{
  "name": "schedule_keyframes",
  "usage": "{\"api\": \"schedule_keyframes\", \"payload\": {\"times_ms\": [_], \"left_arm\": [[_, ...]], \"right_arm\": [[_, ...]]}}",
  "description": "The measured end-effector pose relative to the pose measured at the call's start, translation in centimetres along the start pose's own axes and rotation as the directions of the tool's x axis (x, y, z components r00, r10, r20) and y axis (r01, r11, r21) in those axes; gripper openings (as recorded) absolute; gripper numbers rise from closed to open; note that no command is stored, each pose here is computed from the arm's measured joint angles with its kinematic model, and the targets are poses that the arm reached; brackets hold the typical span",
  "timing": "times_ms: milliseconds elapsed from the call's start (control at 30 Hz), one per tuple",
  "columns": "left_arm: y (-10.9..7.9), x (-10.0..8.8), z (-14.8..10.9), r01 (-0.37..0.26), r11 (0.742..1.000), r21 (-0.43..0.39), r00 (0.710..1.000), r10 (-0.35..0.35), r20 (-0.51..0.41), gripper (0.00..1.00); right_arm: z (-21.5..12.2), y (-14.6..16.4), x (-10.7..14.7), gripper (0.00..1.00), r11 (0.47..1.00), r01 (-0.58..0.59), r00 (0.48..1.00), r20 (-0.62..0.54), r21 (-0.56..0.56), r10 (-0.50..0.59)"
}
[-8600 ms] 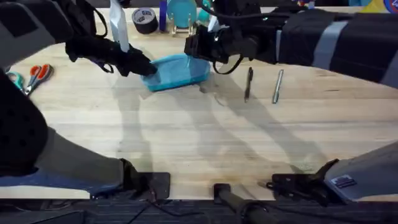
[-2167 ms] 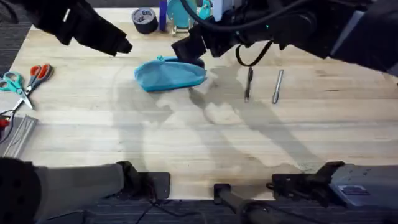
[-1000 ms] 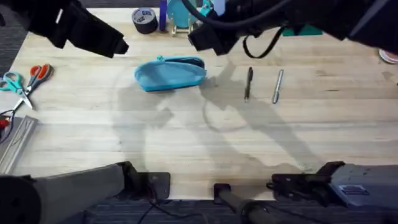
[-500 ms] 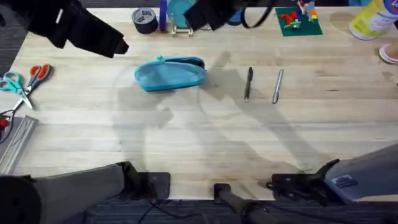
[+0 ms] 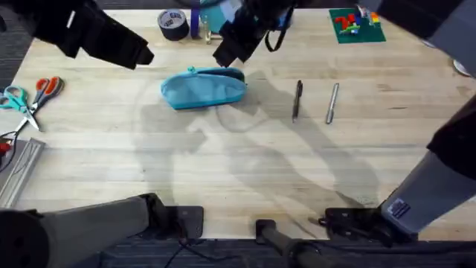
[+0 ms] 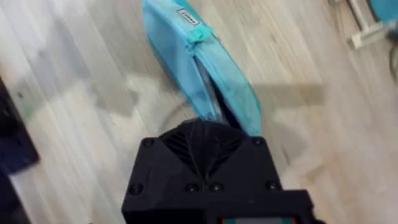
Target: Unzip the bag, pick up the pens from the table one at a time and place them inside, then zip the bag closed.
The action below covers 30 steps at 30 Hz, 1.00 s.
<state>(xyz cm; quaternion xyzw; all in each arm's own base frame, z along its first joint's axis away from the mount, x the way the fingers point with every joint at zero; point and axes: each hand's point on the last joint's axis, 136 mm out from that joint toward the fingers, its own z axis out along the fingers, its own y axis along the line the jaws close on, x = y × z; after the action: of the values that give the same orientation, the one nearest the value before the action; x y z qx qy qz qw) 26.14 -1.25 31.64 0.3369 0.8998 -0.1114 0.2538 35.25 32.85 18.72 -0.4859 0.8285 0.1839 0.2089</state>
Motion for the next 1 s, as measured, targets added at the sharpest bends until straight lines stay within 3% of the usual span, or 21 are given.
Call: {"api": "schedule_keyframes", "payload": {"times_ms": [200, 467, 733, 1000], "left_arm": [[0.0, 0.0, 0.0, 0.0, 1.0, 0.0, 1.0, 0.0, 0.0, 0.995], [0.0, 0.0, 0.0, 0.0, 1.0, 0.0, 1.0, 0.0, 0.0, 0.995], [0.0, 0.0, 0.0, 0.0, 1.0, 0.0, 1.0, 0.0, 0.0, 0.995], [0.0, 0.0, 0.0, 0.0, 1.0, 0.0, 1.0, 0.0, 0.0, 0.995]], "right_arm": [[0.7, 0.2, 0.1, 0.03, 0.978, 0.206, 0.979, -0.005, -0.014, -0.206], [2.9, -0.3, 0.7, 0.03, 0.906, 0.421, 0.906, -0.025, -0.038, -0.422], [3.0, -0.4, 0.4, 0.029, 0.871, 0.491, 0.871, -0.014, -0.03, -0.492], [4.4, -0.7, 1.1, 0.03, 0.872, 0.487, 0.872, -0.034, -0.054, -0.489]]}}
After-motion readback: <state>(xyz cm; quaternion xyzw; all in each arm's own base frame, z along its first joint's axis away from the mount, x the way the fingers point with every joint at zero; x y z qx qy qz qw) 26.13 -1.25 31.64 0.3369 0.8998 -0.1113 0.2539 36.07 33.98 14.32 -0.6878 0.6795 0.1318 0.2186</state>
